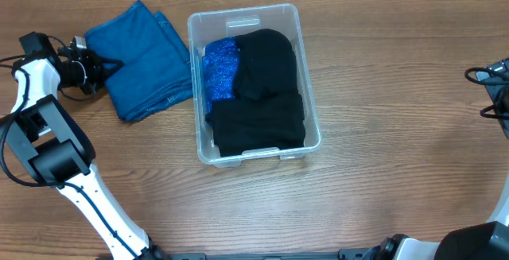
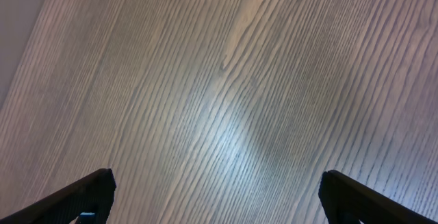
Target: Pack container
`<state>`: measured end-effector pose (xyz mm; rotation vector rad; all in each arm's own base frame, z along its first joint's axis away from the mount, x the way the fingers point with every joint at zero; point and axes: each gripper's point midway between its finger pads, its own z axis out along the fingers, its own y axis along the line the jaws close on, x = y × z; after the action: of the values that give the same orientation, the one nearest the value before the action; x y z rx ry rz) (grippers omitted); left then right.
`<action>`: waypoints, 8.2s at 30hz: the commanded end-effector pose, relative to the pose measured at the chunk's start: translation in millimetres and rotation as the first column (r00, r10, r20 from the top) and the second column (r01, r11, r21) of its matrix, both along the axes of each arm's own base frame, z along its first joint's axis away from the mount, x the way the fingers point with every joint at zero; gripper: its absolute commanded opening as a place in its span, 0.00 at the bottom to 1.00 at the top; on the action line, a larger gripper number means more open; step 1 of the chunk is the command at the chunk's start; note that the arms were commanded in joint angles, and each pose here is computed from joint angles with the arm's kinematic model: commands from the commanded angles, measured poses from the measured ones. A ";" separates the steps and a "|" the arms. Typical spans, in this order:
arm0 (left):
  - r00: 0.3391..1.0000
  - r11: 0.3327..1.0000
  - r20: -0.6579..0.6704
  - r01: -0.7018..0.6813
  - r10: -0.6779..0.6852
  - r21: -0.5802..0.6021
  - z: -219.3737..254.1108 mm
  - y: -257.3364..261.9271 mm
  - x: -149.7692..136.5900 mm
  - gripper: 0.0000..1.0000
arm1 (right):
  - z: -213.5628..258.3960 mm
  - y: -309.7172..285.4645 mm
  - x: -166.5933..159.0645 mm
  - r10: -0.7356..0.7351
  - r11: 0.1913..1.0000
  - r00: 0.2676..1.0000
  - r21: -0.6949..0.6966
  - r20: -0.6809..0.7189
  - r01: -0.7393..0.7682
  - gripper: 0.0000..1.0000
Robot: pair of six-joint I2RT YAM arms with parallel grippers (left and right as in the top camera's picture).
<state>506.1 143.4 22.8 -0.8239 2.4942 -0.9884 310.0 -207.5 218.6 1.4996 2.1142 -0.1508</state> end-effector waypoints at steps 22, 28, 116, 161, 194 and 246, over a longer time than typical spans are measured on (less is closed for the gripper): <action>0.950 0.975 0.311 -0.059 -0.011 0.213 236.5 10.5 5.9 0.04 | -1.3 -0.8 -0.1 -0.008 1.000 1.000 0.004 0.003 0.008 1.00; 0.902 0.962 0.430 -0.090 -0.031 0.258 313.7 -10.0 -18.2 0.04 | -1.3 -0.8 -0.1 -0.008 1.000 1.000 0.004 0.003 0.008 1.00; 0.969 0.952 -0.074 0.246 -0.236 0.180 231.3 -362.3 -70.0 0.29 | -1.3 -0.8 -0.1 -0.008 1.000 1.000 0.004 0.003 0.008 1.00; 0.983 0.896 -0.073 0.186 -0.171 0.404 190.8 -281.7 -38.4 0.04 | -1.3 -0.8 -0.1 -0.008 1.000 1.000 0.004 0.003 0.008 1.00; 0.898 0.829 -0.004 0.408 -0.440 0.383 118.2 -362.1 -45.4 0.04 | -1.3 -0.8 -0.1 -0.008 1.000 1.000 0.004 0.004 0.008 1.00; 0.706 0.676 -0.387 0.698 -0.594 0.236 114.1 -383.1 -173.2 0.04 | -1.3 -0.8 -0.1 -0.008 1.000 1.000 0.004 0.004 0.008 1.00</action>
<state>339.4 -238.6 144.0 0.0835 3.1731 -0.6323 309.8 -207.4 218.5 1.4999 2.1150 -0.1504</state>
